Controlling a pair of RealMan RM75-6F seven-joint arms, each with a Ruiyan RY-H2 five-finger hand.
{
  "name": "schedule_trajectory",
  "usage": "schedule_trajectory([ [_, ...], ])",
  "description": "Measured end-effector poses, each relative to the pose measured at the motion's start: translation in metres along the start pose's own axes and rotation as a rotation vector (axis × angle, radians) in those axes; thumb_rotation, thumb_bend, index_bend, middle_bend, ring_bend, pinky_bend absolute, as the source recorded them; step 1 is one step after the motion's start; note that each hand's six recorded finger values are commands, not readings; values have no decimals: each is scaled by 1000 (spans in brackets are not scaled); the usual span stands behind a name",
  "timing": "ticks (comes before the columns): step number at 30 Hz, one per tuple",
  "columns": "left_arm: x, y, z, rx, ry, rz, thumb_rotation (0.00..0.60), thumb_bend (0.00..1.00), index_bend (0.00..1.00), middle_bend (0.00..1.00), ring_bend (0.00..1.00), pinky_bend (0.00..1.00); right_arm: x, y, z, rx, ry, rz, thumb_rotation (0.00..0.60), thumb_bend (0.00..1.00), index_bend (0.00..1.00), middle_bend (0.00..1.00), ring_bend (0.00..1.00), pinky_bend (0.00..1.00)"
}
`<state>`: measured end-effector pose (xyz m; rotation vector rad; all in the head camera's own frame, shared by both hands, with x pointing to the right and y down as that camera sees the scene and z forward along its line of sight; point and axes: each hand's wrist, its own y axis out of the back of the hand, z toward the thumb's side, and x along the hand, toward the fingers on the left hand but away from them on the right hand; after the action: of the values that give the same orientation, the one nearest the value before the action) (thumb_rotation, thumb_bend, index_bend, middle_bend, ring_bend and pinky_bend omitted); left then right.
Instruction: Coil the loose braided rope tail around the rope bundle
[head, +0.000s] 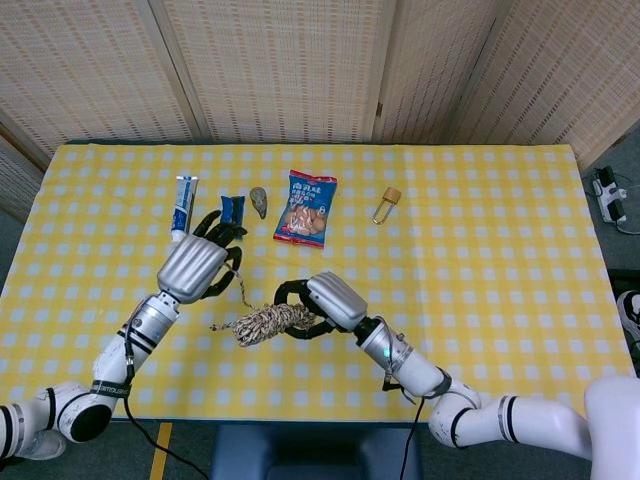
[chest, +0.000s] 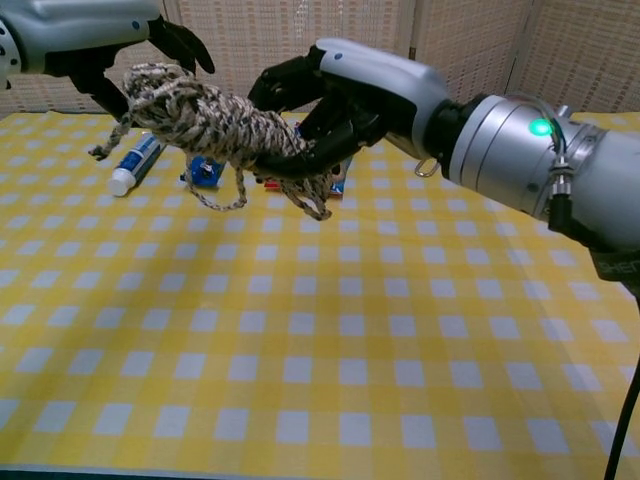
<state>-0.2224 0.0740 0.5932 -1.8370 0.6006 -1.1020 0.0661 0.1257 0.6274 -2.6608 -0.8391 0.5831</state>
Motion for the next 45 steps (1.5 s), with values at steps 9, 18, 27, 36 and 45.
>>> schedule_trajectory([
  [9,6,13,22,75,-33,99,600,556,573,211,167,0,-5,-14,-3,67,-86,49,600,560,945,768,860,705],
  [18,6,20,40,55,-65,136,600,556,572,210,166,0,-15,-31,-7,56,-155,65,600,559,948,771,860,708],
  [27,4,20,59,18,-105,153,600,556,573,210,165,0,-26,-41,-17,-21,-230,45,600,559,950,776,868,714],
  [36,-2,16,70,-5,-129,155,600,556,573,210,164,0,-36,-45,-27,-164,-292,-29,600,560,950,780,874,721],
  [45,-9,13,78,-15,-140,176,600,556,575,204,155,0,-45,-50,-31,-356,-333,-132,600,559,950,781,876,722],
])
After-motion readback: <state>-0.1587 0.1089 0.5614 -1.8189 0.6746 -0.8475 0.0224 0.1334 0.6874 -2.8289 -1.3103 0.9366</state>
